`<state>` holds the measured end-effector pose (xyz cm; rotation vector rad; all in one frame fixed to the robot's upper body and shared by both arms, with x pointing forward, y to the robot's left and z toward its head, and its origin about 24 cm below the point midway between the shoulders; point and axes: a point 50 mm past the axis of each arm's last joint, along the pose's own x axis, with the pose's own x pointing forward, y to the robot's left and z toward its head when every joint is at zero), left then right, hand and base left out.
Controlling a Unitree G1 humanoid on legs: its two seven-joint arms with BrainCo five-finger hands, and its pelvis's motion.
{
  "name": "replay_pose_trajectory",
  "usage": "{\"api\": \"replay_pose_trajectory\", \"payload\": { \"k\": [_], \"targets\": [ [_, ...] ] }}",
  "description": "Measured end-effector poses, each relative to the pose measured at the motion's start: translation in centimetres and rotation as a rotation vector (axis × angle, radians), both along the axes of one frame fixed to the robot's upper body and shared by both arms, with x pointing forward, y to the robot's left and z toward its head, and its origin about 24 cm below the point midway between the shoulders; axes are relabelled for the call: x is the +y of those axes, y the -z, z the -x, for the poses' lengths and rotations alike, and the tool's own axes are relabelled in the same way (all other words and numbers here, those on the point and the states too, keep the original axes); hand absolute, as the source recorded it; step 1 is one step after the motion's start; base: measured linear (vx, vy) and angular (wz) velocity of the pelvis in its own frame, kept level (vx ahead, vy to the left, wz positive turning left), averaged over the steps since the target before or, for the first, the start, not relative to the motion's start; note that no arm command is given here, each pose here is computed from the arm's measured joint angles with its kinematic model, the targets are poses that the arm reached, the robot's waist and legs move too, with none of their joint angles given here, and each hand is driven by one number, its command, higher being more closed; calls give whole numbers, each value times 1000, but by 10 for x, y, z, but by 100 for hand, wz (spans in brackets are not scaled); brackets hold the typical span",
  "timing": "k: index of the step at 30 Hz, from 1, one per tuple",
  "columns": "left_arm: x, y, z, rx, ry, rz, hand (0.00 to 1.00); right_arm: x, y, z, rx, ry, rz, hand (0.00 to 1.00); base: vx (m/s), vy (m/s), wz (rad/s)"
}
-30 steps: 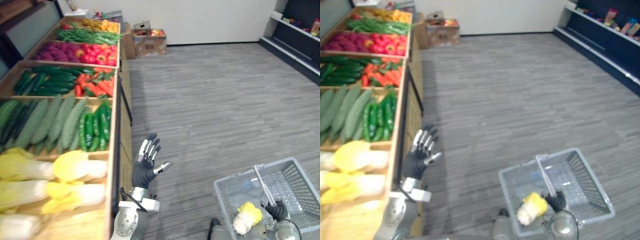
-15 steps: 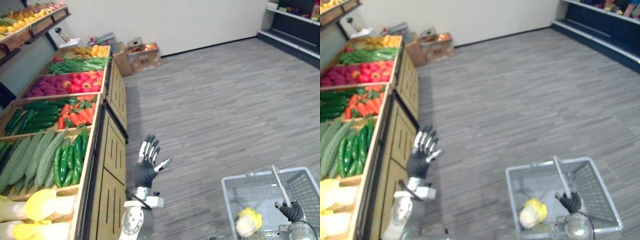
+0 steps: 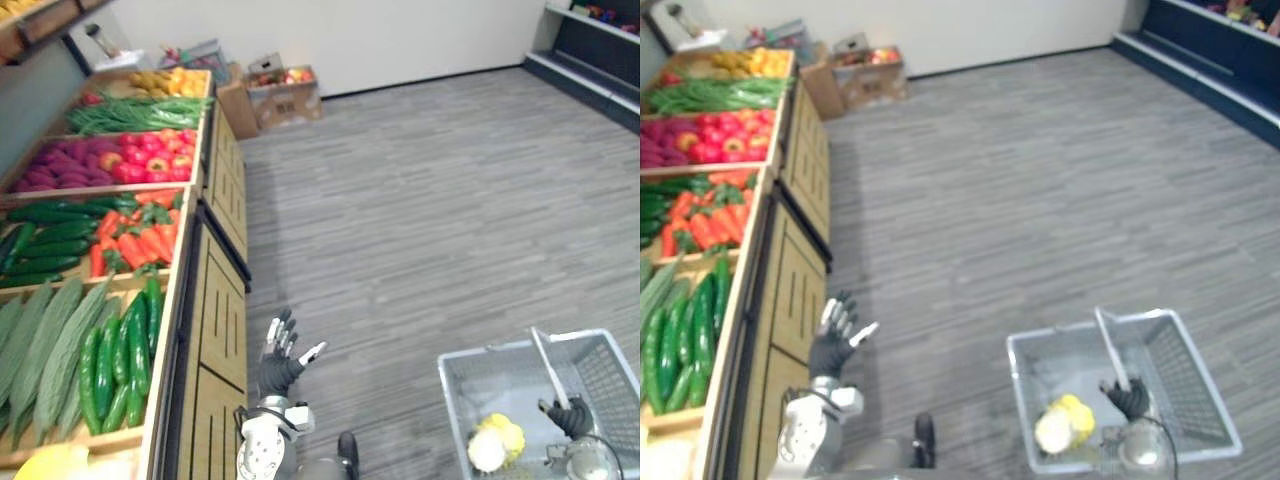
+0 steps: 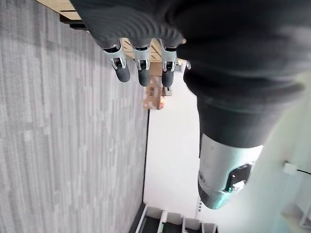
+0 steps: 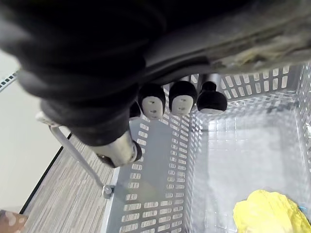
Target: Pick vegetable in the basket
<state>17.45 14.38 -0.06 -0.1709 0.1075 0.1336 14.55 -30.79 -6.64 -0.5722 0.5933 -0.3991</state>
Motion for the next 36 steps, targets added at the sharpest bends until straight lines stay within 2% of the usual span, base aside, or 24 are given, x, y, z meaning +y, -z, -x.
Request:
{"api": "replay_pose_trajectory", "payload": {
  "k": [3,8,10,13,16,17,19,20,24,31,36],
  "targets": [
    [-4,15,2,59,66,-98,0,3,4,3,12,4,-14,100,339,237,-13],
    [10,77,29,327,369,-504,0,25,16,4,10,16,-97,100,406,172,-10],
    [16,99,47,446,433,-587,0,23,13,2,-8,17,-90,100,477,33,19],
    [27,117,53,554,437,-654,0,21,7,-2,-44,10,-79,100,345,-72,48],
    [52,134,56,710,363,-729,0,22,5,-8,-63,4,-85,100,384,-244,88],
    [69,139,61,794,293,-763,0,21,5,-8,-62,3,-90,100,320,-276,83],
    [84,142,69,862,221,-770,0,23,6,-9,-63,5,-99,100,352,-392,64],
    [96,147,83,967,143,-753,0,24,7,-11,-58,11,-106,100,437,-495,40],
    [82,157,108,1081,67,-656,0,16,1,-15,-86,43,-100,100,373,-334,42],
    [87,159,128,1154,-162,-528,0,7,17,16,36,99,-110,100,298,-290,74],
    [80,161,138,1184,-241,-448,0,-10,15,31,40,187,-84,100,190,-39,74]
  ]
}}
